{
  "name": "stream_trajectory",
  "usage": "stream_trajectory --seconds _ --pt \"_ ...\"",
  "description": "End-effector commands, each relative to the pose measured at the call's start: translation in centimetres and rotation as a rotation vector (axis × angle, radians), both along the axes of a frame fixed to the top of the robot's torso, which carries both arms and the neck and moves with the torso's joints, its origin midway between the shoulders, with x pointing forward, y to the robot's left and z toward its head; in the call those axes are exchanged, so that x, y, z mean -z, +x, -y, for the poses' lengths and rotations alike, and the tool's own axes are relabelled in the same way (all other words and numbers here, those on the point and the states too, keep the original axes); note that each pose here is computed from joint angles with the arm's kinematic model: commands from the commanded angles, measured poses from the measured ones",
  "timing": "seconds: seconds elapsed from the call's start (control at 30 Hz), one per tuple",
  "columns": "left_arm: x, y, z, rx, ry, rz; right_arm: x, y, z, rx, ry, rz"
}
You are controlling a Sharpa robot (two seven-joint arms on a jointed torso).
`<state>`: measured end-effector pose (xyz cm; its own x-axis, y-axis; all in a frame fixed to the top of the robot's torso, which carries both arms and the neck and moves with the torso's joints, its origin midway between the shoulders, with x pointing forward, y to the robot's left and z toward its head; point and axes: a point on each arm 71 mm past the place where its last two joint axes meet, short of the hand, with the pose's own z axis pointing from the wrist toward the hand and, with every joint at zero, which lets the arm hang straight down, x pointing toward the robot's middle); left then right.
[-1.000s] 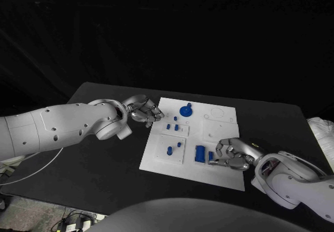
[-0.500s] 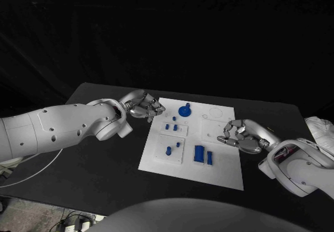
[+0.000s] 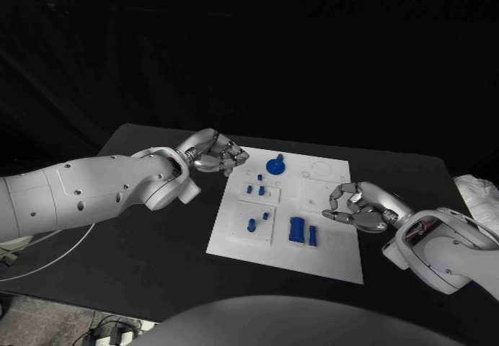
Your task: Assemble the parts on the task board
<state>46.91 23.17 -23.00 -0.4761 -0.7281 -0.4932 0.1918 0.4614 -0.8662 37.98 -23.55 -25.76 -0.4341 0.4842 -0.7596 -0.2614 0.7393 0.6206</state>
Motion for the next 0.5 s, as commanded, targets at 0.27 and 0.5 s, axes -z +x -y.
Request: stream_trajectory --seconds 0.27,0.5 --pt "-0.33 -0.52 0.52 0.000 -0.197 0.088 0.62 -0.07 -0.29 -0.011 0.147 0.016" --pt "-0.48 -0.99 0.98 0.023 -0.321 0.061 0.78 0.48 -0.30 -0.006 0.529 -0.182"
